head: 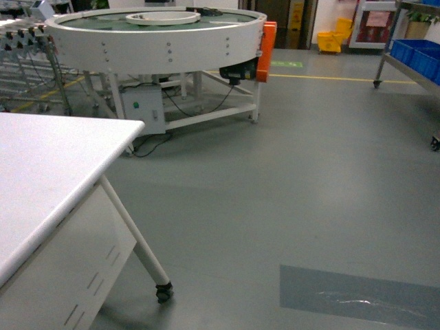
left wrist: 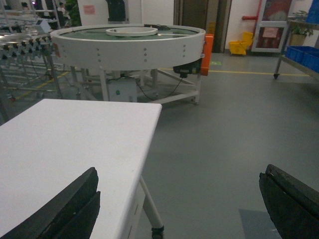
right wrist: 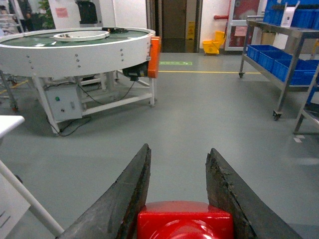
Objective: Pick red block from blue box to shelf
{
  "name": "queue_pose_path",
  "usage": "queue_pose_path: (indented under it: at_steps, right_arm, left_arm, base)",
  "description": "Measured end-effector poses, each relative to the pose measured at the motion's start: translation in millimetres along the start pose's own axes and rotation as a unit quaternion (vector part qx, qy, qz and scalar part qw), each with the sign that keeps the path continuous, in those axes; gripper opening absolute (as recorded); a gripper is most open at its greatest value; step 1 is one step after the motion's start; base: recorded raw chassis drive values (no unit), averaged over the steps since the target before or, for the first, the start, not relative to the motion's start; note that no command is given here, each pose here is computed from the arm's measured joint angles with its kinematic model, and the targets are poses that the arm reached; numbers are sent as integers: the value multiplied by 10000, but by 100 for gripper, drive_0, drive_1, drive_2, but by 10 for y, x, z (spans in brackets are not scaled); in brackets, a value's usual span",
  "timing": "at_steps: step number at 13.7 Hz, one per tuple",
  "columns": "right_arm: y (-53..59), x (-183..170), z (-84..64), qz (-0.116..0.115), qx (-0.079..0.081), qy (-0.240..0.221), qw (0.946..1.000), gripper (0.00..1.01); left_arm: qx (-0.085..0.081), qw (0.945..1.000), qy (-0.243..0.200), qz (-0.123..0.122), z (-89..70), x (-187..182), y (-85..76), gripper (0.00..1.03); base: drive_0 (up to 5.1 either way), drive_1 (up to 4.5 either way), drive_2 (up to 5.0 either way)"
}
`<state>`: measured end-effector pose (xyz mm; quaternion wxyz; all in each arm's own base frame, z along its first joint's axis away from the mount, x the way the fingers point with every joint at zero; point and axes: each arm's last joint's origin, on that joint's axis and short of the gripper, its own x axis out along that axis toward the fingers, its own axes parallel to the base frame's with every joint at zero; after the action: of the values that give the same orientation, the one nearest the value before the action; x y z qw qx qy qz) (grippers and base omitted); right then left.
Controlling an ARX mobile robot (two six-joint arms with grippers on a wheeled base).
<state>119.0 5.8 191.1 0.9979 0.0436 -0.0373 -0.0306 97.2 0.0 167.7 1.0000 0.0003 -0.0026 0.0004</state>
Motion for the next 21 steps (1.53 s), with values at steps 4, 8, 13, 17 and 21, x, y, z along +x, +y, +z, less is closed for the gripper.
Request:
queue_pose_path:
  at_steps: [4, 8, 13, 17, 21]
  right_arm:
    - [0, -4, 8, 3, 6, -41, 10000, 28]
    - [-1, -3, 3, -2, 2, -17, 10000, 28]
    - [-1, -3, 1, -3, 0, -15, 10000, 28]
    - [-1, -3, 0, -1, 1, -6, 10000, 28]
    - [0, -2, -1, -2, 1, -4, 10000, 28]
  left_arm:
    - [0, 10000, -2, -2, 0, 0, 0, 98]
    - [0, 10000, 2, -2, 0, 0, 0, 98]
    - [0, 10000, -2, -4, 0, 0, -1, 98]
    - [0, 10000, 2, 2, 0, 0, 0, 98]
    - [0, 10000, -6, 4, 1, 0, 0, 98]
  base:
    - [-163, 83, -408]
    - [3, 437, -430]
    - [2, 436, -431]
    - [-59, 374, -493]
    - [-165, 269, -598]
